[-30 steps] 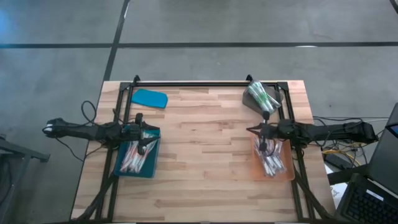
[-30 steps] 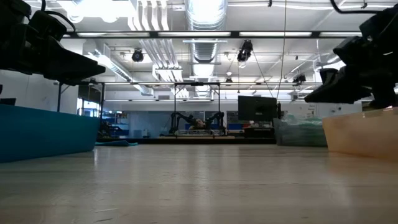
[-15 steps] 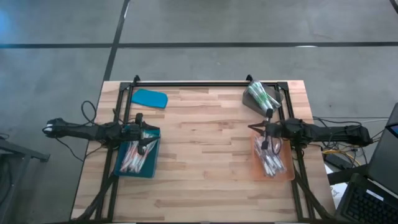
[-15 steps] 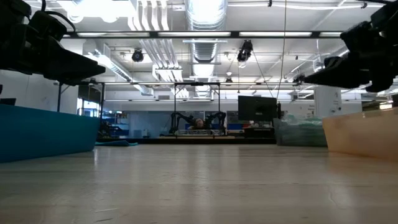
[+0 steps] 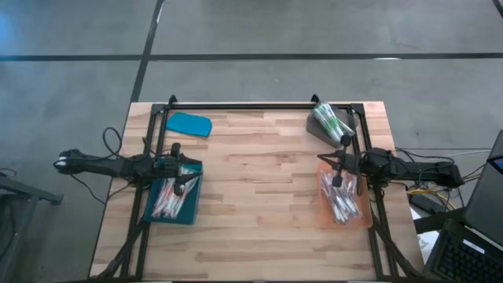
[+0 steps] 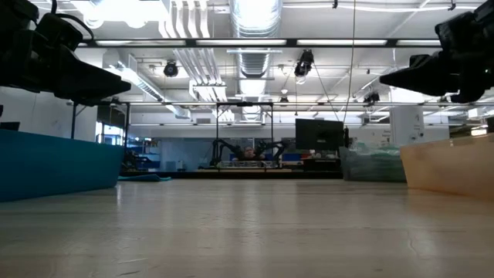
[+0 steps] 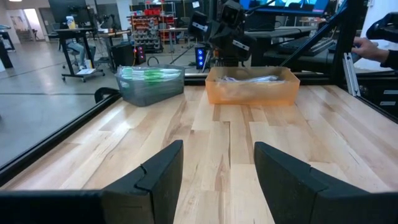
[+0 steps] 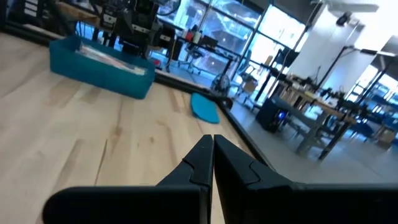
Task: Pick & Place Toothbrushes
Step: Return to Home Position
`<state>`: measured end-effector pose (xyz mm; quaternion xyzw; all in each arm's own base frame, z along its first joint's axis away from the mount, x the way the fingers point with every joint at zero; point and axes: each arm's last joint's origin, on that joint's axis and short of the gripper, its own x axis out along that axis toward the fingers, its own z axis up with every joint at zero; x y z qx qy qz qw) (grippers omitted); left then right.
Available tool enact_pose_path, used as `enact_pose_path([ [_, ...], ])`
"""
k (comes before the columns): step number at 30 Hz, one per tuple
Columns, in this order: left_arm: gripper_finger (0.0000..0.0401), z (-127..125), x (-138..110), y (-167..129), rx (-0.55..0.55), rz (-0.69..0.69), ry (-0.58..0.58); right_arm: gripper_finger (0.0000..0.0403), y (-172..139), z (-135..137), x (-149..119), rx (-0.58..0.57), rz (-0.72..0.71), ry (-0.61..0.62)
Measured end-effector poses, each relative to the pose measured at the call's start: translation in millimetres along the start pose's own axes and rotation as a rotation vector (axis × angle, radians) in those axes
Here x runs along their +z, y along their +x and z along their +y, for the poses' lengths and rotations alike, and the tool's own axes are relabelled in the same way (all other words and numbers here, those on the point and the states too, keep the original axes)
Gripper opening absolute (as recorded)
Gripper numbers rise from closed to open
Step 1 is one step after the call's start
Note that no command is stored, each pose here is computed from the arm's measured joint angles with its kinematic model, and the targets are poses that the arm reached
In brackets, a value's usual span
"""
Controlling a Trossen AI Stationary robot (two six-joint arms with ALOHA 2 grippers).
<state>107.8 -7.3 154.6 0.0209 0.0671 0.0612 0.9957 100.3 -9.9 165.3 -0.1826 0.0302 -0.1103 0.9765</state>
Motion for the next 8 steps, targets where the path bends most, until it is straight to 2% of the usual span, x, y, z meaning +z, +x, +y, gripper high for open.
enact_pose_path([
  [4, 0.0202, 0.0, 0.0, 0.0, 0.000, 0.000, 0.000, 0.0008, -2.1, -1.3, 2.2, -0.012, -0.030, -0.019],
  [8, 0.0202, 0.0, 0.0, 0.0, 0.000, 0.000, 0.000, 0.0009, -3.8, -2.3, 4.0, -0.023, -0.053, -0.095],
])
